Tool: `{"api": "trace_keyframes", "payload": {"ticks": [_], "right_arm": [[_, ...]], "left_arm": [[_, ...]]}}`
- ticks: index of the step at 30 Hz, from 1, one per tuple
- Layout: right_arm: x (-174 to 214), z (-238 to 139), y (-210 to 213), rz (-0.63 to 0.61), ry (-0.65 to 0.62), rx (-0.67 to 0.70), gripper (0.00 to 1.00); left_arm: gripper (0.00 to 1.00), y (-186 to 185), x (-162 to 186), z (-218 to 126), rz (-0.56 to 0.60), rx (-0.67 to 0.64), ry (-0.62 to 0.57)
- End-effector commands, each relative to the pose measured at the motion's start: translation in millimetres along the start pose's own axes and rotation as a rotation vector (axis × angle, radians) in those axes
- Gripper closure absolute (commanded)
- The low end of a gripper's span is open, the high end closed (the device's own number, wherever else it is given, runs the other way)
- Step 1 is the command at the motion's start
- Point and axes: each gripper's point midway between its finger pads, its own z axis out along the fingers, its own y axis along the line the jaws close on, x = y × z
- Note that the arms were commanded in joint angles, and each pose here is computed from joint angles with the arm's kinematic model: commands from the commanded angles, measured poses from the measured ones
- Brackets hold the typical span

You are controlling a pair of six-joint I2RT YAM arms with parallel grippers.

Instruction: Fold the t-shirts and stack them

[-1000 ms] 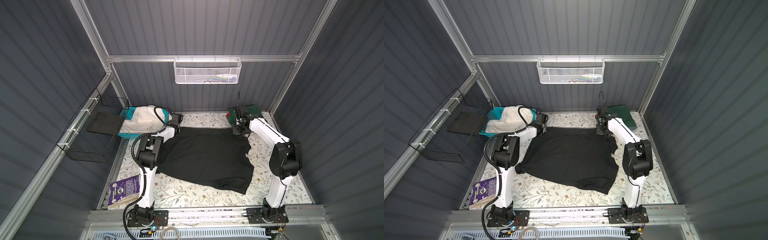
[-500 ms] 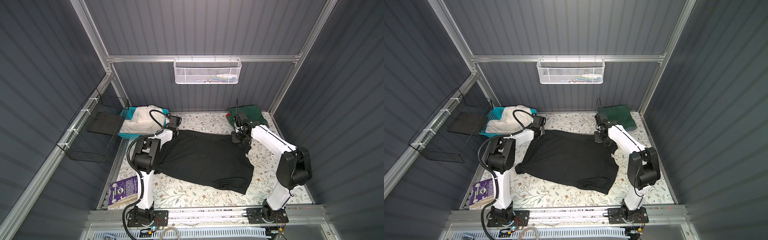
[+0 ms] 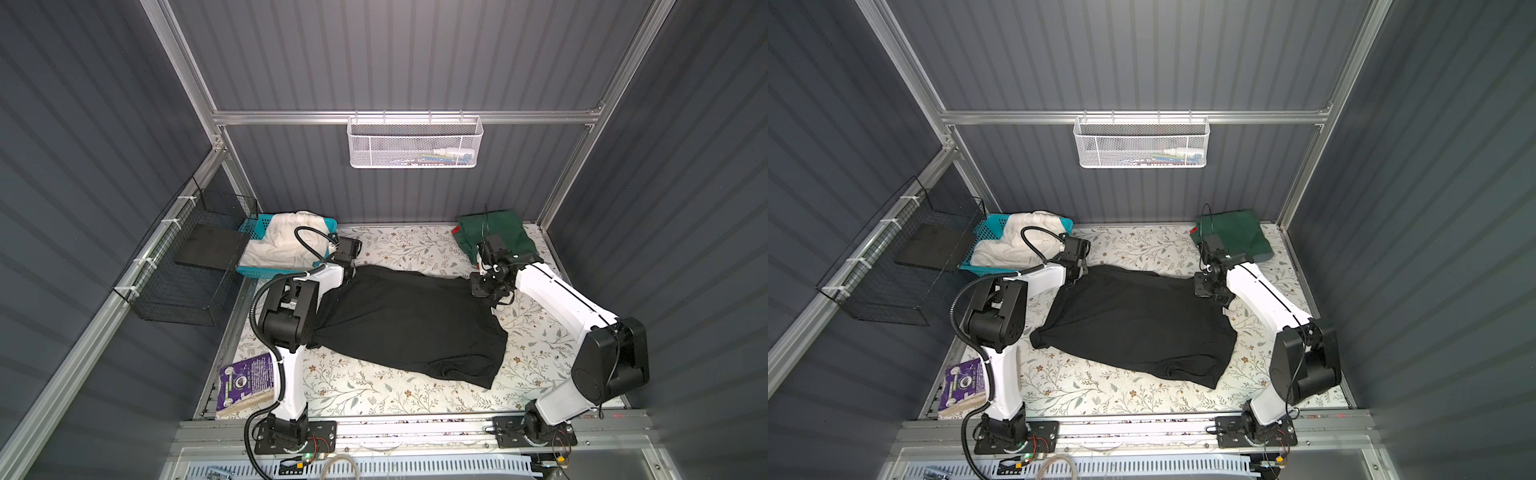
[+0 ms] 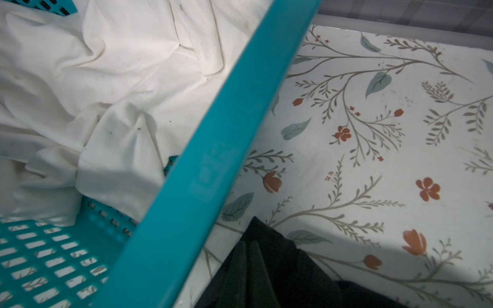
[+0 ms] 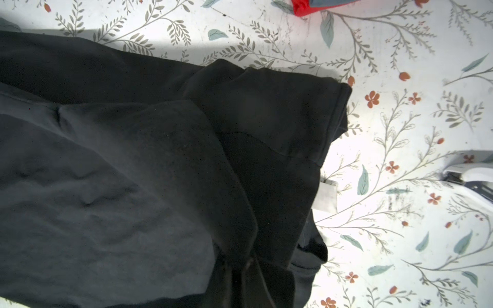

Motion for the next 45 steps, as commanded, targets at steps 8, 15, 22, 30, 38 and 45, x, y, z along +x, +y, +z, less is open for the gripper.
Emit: {"api": "trace_keyframes", "payload": {"ticks": [8, 15, 22, 30, 38, 45], "right_arm": [[46, 9, 2, 0.05, 0.086, -0.048, 1.0], [55, 10, 30, 0.022, 0.12, -0.211, 0.8], [57, -9, 70, 0.0, 0.137, -0.471, 0.59], [42, 9, 43, 0.016, 0.139, -0.267, 0.44], [33, 42, 43, 0.013, 0.206, -0.181, 0.5], [42, 77, 51, 0.0, 0.254, -0.183, 0.53]], "left_arm": [[0.73, 30, 4, -21, -0.044, -0.043, -0.014], [0.23, 26, 5, -38, -0.096, 0.037, 0.012], [0.12, 1, -7, -57, -0.115, 0.193, 0.062], [0.07, -40, 1, -64, -0.066, 0.336, 0.11], [0.0, -75, 17, -82, 0.003, 0.414, 0.142], [0.0, -90, 26, -93, -0.004, 0.47, 0.164]]}}
